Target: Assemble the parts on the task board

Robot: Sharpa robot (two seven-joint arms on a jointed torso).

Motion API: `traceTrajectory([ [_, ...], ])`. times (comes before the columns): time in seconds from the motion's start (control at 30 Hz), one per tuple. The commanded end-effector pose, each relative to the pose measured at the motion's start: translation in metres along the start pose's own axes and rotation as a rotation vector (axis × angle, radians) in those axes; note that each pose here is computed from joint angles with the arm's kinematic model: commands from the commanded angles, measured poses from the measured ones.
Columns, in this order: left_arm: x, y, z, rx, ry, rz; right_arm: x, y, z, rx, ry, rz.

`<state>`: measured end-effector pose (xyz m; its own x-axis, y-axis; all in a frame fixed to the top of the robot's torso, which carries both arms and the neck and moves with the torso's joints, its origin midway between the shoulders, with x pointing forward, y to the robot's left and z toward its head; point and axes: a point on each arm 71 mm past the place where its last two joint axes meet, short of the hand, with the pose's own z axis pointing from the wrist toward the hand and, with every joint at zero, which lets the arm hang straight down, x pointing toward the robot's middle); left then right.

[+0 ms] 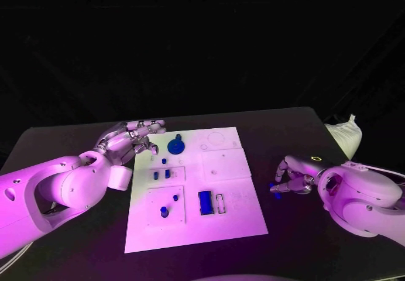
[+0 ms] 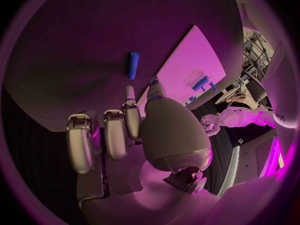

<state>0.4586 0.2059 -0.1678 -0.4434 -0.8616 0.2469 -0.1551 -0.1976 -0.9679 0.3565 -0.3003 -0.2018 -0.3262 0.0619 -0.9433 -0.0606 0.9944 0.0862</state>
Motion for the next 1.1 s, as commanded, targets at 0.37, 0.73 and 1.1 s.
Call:
traceTrajectory([
  [0.37,0.0001,-0.0010,-0.0015,0.006,0.016,-0.007,0.021,0.005,0.008,-0.001,0.046,-0.063],
  [0.73,-0.0007,-0.0008,-0.0016,0.006,0.014,-0.006,0.023,0.003,0.011,0.005,0.048,-0.084],
  [1.1,-0.0009,-0.0004,-0.0017,0.003,0.015,-0.007,0.030,0.011,0.013,-0.016,0.066,-0.085],
])
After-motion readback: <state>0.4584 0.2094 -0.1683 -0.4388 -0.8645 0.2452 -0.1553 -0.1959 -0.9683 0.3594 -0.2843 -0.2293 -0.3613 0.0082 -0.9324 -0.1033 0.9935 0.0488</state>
